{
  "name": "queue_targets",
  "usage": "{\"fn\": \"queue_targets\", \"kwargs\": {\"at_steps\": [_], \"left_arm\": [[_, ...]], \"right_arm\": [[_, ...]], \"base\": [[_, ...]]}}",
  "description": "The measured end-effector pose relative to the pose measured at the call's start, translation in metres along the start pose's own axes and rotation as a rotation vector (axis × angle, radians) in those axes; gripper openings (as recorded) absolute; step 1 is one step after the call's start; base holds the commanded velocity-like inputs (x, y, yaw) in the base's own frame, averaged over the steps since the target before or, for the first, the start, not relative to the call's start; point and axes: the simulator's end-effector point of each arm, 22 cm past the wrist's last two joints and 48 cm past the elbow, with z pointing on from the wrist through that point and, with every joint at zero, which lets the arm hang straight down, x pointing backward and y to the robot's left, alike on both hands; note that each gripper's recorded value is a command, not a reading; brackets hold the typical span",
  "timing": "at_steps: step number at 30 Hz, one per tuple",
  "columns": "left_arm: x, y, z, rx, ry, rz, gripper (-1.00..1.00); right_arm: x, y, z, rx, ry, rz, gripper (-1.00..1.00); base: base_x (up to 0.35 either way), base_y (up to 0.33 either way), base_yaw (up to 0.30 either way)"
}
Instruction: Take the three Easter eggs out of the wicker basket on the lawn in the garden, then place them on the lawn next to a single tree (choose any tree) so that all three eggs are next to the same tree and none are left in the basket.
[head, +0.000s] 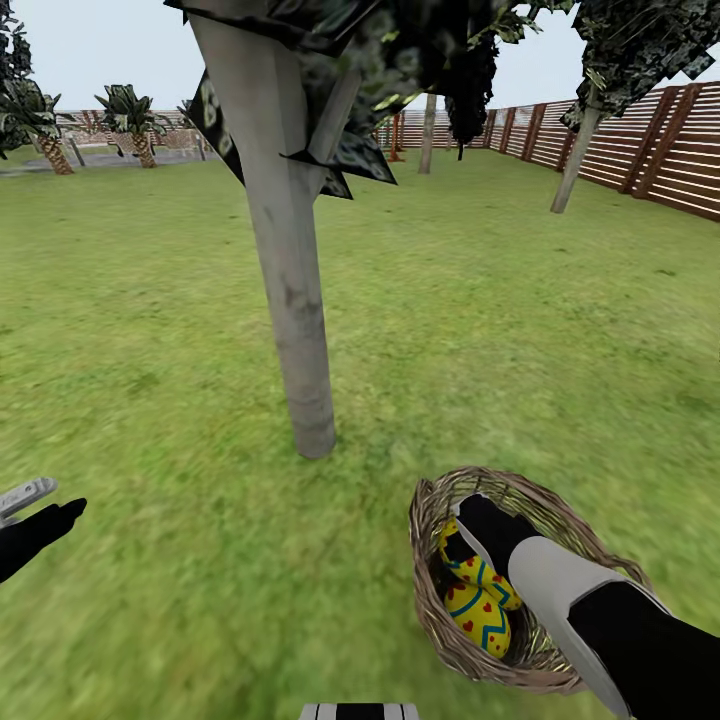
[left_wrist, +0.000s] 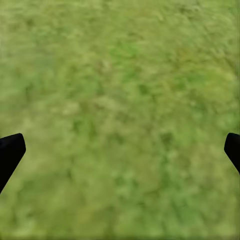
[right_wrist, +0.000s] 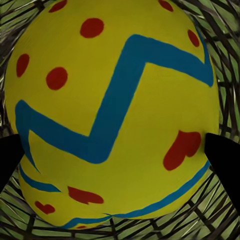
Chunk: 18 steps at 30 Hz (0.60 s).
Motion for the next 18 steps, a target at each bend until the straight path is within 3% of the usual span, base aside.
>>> {"fn": "queue_targets", "kwargs": {"at_steps": [18], "left_arm": [[-0.008,-0.002,-0.007,0.010,-0.016,-0.008,1.00]], "right_arm": [[-0.004,-0.003,-0.010,0.004,-0.010,0.004,-1.00]], "base": [[0.000,0.000,0.000]]}}
